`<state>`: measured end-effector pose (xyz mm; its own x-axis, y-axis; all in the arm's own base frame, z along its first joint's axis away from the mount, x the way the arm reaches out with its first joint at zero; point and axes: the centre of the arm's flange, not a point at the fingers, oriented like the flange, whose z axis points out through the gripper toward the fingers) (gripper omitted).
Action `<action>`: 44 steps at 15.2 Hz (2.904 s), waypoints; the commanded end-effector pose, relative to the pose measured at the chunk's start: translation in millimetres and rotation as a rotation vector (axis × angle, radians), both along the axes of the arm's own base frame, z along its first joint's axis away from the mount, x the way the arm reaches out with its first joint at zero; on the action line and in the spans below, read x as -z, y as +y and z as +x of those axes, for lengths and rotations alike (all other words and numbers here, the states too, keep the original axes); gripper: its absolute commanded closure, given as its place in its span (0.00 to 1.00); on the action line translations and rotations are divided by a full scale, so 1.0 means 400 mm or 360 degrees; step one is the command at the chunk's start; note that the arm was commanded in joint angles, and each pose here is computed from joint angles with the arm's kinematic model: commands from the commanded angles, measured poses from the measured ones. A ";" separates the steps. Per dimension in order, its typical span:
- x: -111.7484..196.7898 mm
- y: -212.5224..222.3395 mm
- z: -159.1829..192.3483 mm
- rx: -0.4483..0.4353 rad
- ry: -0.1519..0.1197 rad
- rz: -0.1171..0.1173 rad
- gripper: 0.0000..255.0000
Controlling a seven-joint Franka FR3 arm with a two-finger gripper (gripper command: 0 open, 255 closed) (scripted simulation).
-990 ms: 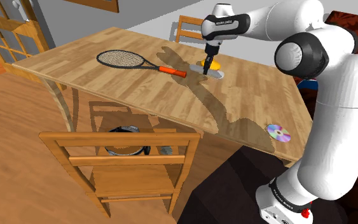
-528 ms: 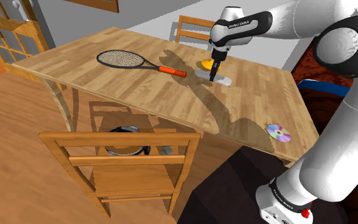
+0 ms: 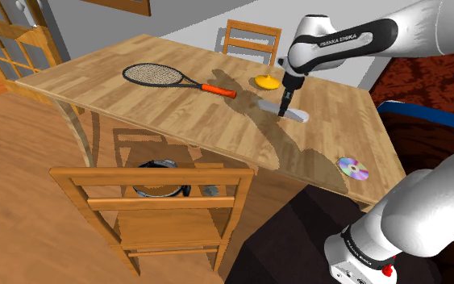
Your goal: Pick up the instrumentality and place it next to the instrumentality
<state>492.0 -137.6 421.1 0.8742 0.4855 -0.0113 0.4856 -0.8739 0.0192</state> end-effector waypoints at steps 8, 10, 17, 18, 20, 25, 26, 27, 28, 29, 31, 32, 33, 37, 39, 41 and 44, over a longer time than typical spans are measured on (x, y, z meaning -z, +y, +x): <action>0.003 0.103 -0.280 -0.0001 -0.0001 0.0000 1.00; 0.002 0.125 -0.342 -0.0001 -0.0001 0.0000 1.00; 0.068 0.144 -0.392 -0.0001 -0.0001 0.0000 1.00; 0.081 0.144 -0.392 -0.0001 -0.0001 0.0000 1.00; 0.107 0.144 -0.392 -0.0001 -0.0001 0.0000 1.00; 0.173 0.144 -0.392 -0.0001 -0.0001 0.0000 1.00; 0.194 0.144 -0.392 -0.0001 -0.0001 0.0000 1.00; 0.194 0.144 -0.392 -0.0001 -0.0001 0.0000 1.00; 0.194 0.144 -0.392 -0.0001 -0.0001 0.0000 1.00; 0.194 0.144 -0.392 -0.0001 -0.0001 0.0000 1.00; 0.194 0.144 -0.392 -0.0001 -0.0001 0.0000 1.00; 0.194 0.144 -0.392 -0.0001 -0.0001 0.0000 1.00; 0.194 0.144 -0.392 -0.0001 -0.0001 0.0000 1.00; 0.194 0.144 -0.392 -0.0001 -0.0001 0.0000 0.00; 0.194 0.144 -0.392 -0.0001 -0.0001 0.0000 0.00; 0.161 0.144 -0.392 -0.0001 -0.0001 0.0000 0.00; 0.069 0.147 -0.392 -0.0001 -0.0001 0.0000 0.00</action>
